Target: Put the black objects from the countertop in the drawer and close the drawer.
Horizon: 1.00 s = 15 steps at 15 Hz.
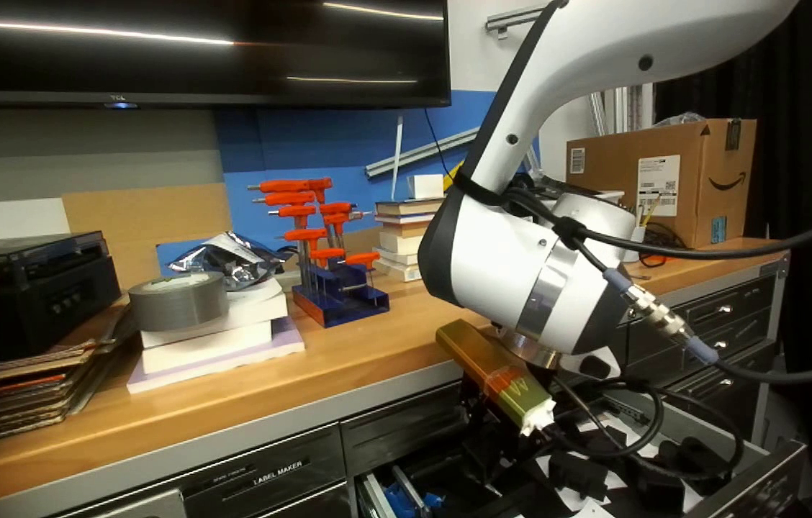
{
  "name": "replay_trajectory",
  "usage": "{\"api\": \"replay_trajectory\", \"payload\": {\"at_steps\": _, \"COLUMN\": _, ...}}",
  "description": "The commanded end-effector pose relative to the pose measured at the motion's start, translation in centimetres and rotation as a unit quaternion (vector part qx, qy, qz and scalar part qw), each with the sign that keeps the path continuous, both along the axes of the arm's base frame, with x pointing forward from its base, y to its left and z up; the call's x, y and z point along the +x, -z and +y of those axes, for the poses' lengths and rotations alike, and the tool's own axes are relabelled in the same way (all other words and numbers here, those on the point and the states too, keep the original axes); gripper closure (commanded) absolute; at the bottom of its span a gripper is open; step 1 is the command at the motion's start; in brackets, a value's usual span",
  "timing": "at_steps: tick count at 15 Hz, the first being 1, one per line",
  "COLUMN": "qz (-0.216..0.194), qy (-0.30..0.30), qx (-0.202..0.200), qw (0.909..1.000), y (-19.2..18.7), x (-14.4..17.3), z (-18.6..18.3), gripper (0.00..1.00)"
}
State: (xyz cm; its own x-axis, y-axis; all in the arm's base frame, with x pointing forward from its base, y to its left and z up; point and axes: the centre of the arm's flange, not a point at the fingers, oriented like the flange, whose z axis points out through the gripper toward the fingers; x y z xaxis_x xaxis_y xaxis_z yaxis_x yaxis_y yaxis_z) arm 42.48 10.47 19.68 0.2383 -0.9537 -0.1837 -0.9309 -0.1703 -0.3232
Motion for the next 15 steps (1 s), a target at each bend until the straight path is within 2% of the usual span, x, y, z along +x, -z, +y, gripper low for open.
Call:
{"api": "replay_trajectory", "payload": {"at_steps": 1, "qz": -0.022, "qy": 0.009, "qx": -0.001, "qw": 0.9997, "y": 1.7, "x": 0.1, "z": -1.6, "gripper": 0.73}}
{"api": "replay_trajectory", "payload": {"at_steps": 6, "qz": -0.030, "qy": 0.005, "qx": 0.006, "qw": 0.9995, "y": 2.6, "x": 0.9, "z": -3.6, "gripper": 0.73}}
{"api": "replay_trajectory", "payload": {"at_steps": 7, "qz": -0.029, "qy": 0.007, "qx": 0.007, "qw": 0.9995, "y": 2.7, "x": 1.0, "z": -4.0, "gripper": 0.24}}
{"api": "replay_trajectory", "payload": {"at_steps": 9, "qz": -0.033, "qy": 0.009, "qx": 0.009, "qw": 0.9994, "y": 2.9, "x": 1.2, "z": -4.1, "gripper": 0.17}}
{"api": "replay_trajectory", "payload": {"at_steps": 11, "qz": -0.032, "qy": 0.007, "qx": 0.013, "qw": 0.9994, "y": 3.0, "x": 1.3, "z": -4.2, "gripper": 0.02}}
{"api": "replay_trajectory", "payload": {"at_steps": 13, "qz": -0.024, "qy": -0.002, "qx": 0.018, "qw": 0.9996, "y": 2.7, "x": 1.2, "z": -4.2, "gripper": 0.00}}
{"api": "replay_trajectory", "payload": {"at_steps": 15, "qz": 0.010, "qy": -0.016, "qx": 0.023, "qw": 0.9996, "y": 1.4, "x": 0.5, "z": -4.5, "gripper": 0.00}}
